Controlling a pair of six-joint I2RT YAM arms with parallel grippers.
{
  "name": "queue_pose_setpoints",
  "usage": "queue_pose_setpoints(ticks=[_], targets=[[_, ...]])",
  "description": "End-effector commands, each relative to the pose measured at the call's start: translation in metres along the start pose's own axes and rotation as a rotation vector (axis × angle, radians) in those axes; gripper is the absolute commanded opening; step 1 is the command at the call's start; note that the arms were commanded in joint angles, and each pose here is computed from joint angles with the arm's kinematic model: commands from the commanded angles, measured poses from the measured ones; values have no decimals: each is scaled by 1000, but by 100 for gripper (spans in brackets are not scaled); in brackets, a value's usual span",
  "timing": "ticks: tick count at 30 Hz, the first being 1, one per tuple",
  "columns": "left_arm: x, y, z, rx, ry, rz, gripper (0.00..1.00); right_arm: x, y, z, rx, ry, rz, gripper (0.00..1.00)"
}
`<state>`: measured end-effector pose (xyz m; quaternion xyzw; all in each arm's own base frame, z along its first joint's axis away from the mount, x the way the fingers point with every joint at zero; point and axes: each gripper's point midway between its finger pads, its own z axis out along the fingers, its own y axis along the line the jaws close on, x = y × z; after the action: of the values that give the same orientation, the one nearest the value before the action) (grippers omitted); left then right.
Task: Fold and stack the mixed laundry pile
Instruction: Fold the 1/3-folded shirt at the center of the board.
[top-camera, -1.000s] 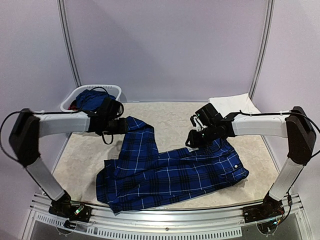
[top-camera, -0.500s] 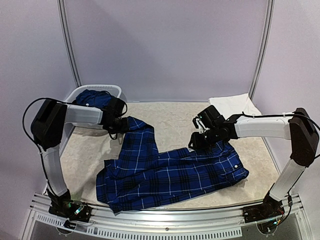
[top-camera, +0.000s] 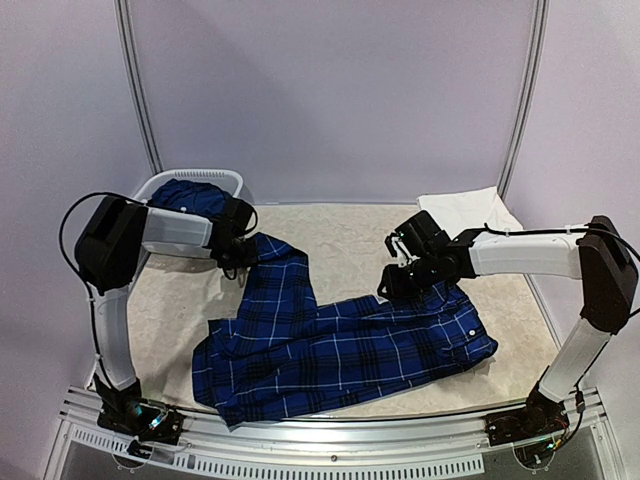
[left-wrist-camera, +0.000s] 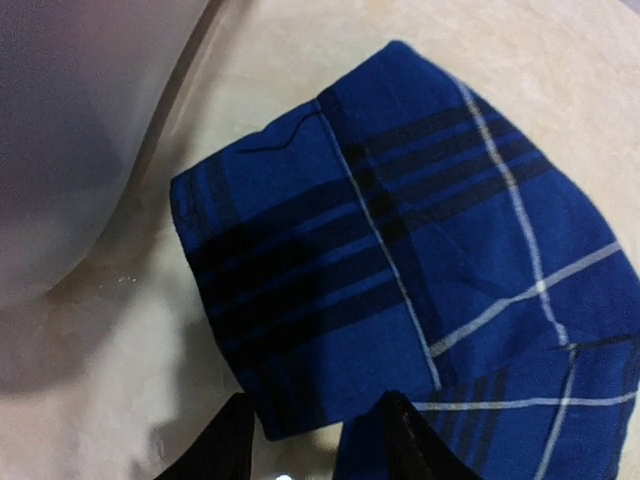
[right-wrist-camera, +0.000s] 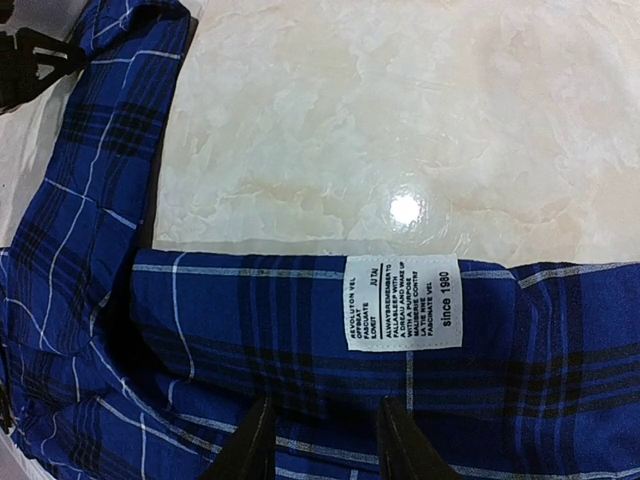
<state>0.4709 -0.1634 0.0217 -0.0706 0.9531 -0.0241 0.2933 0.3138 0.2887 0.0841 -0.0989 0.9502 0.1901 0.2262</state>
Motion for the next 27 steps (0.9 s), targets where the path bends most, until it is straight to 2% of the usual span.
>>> queue_pose_setpoints(ticks=[1,8,10,20,27], targets=[[2,12,14,-35,21,-12,45,8,-5,7,22,24,-18,34],[1,18,18,-48,20,-25,44,10,-5,8,24,31,-19,32],[1,18,21,-44,20,-30,40,10,-6,8,25,31,-20,32],[-1,9,23,23,-4,-13,0,12,-7,8,31,38,-17,30],[-12,-12,-17,131,-80,15,0,5,-8,-2,49,16,-23,30]])
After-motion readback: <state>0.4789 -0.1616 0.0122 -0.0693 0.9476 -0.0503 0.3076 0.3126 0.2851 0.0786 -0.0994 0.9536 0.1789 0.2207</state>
